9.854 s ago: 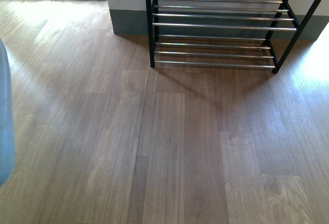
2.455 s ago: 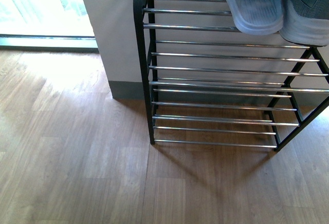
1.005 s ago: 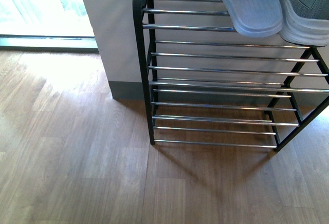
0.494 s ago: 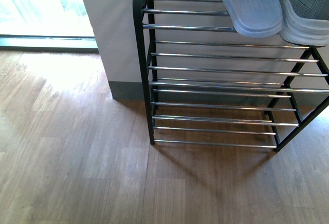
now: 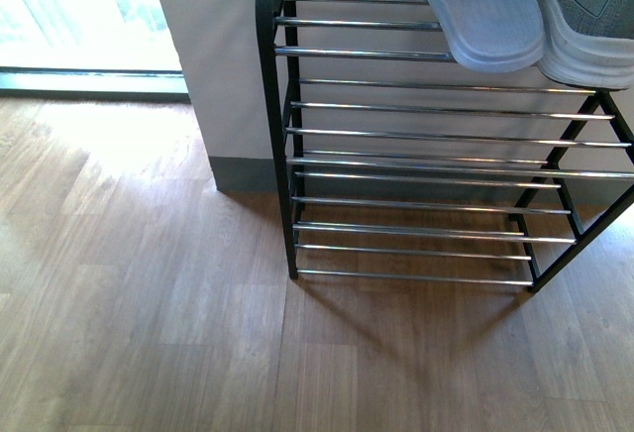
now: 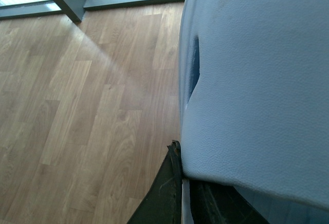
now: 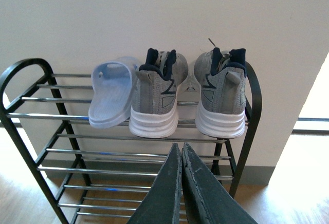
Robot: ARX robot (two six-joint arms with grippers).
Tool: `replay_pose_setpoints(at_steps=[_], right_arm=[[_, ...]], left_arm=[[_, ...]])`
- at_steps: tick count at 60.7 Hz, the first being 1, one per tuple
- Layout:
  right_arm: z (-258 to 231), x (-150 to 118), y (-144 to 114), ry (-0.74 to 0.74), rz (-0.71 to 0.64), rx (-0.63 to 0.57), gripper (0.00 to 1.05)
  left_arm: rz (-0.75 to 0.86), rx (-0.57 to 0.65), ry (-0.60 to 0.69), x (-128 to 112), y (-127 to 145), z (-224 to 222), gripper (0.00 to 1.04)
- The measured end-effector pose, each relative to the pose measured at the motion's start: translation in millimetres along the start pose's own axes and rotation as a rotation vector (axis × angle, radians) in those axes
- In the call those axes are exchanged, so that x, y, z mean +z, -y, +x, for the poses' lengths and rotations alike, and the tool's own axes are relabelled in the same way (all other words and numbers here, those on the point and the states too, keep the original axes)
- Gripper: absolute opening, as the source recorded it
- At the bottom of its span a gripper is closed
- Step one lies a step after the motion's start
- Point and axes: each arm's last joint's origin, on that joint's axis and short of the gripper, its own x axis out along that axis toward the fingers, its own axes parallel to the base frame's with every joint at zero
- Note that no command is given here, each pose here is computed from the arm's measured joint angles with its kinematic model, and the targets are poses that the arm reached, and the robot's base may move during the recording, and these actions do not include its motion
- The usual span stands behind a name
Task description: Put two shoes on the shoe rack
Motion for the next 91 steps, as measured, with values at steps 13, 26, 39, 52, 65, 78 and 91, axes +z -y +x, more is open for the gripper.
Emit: replay_pose_setpoints(at_steps=[13, 26, 39, 52, 65, 78, 91], right_arm=[[-6, 1, 0, 0.001, 0.0, 0.0, 0.02], [-11, 1, 0, 0.002, 0.0, 0.0, 0.02], [-15, 0, 0, 0.001, 0.0, 0.001, 0.02], [-24, -4, 0, -0.033, 0.0, 0.002, 0.02], [-27, -2, 0, -0.005, 0.0, 0.001, 0.02], [-27, -2, 0, -0.003, 0.0, 0.001, 0.19], [-27, -2, 0, -0.003, 0.0, 0.005, 0.64]], left_arm=[[0.0, 0.0, 0.0, 0, 0, 0, 0.02], [0.0, 0.0, 0.0, 0, 0, 0, 0.02], [0.0, 0.0, 0.0, 0, 0, 0, 0.02], [0.0, 0.0, 0.0, 0, 0, 0, 0.02], [0.0, -0.001, 0.0, 0, 0, 0, 0.02], [0.0, 0.0, 0.0, 0, 0, 0, 0.02], [0.0, 0.003, -0.001, 0, 0, 0, 0.02]])
